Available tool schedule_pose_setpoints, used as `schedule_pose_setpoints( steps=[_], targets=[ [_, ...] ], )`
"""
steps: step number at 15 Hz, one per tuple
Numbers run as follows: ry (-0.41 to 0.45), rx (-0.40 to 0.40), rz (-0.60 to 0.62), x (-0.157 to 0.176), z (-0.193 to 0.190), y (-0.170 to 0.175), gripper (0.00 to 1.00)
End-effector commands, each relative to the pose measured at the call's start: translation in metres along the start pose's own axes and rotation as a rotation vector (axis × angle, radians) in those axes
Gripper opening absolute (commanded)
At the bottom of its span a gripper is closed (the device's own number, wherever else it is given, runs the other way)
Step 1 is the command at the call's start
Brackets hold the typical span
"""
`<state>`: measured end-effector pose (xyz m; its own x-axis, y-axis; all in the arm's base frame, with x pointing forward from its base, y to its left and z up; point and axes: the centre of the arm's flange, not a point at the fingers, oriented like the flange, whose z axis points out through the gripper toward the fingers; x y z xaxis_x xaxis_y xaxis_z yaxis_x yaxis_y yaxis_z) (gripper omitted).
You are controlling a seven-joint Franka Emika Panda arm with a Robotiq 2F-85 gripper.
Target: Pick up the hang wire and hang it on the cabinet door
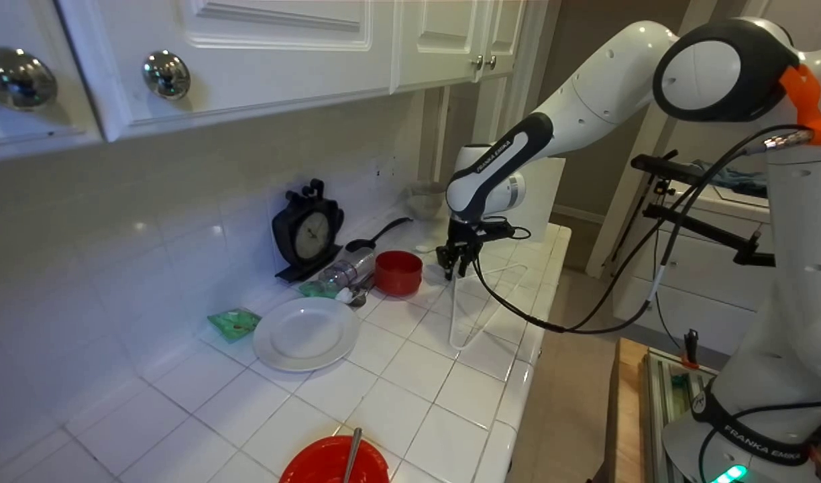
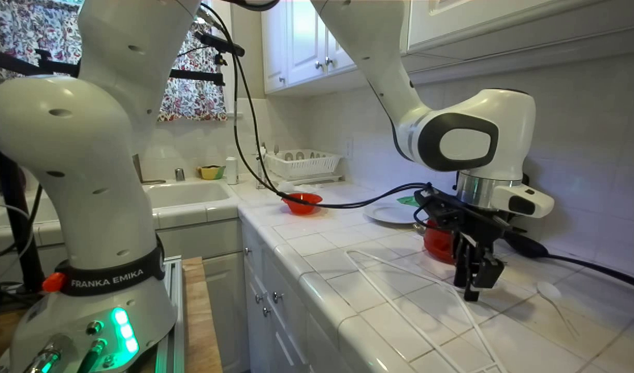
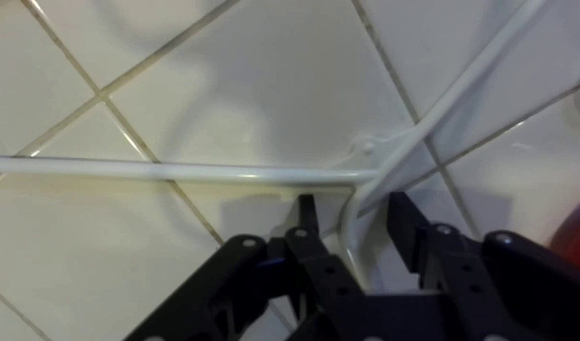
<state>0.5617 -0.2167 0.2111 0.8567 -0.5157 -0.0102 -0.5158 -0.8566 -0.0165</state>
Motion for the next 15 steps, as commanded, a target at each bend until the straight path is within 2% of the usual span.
schedule_pose_setpoints(
  steps=[1, 2, 4, 6, 8, 12, 15],
  targets=[
    [-0.033, -0.037, 0.011, 0.003, 0.003, -0.004, 0.13],
    [-0.039, -0.042, 0.013, 0.005, 0.004, -0.002, 0.06],
    [-0.043, -0.052, 0.015, 0.008, 0.007, 0.0, 0.03],
    [-0.042, -0.041, 0.001, 0.004, -0.001, 0.0, 0.06],
    [-0.024, -0.031, -0.011, -0.01, -0.02, 0.006, 0.06],
    [0.065, 0.062, -0.025, -0.04, -0.053, 0.037, 0.06],
    [0.153, 0.109, -0.035, -0.058, -0.057, 0.059, 0.06]
  ],
)
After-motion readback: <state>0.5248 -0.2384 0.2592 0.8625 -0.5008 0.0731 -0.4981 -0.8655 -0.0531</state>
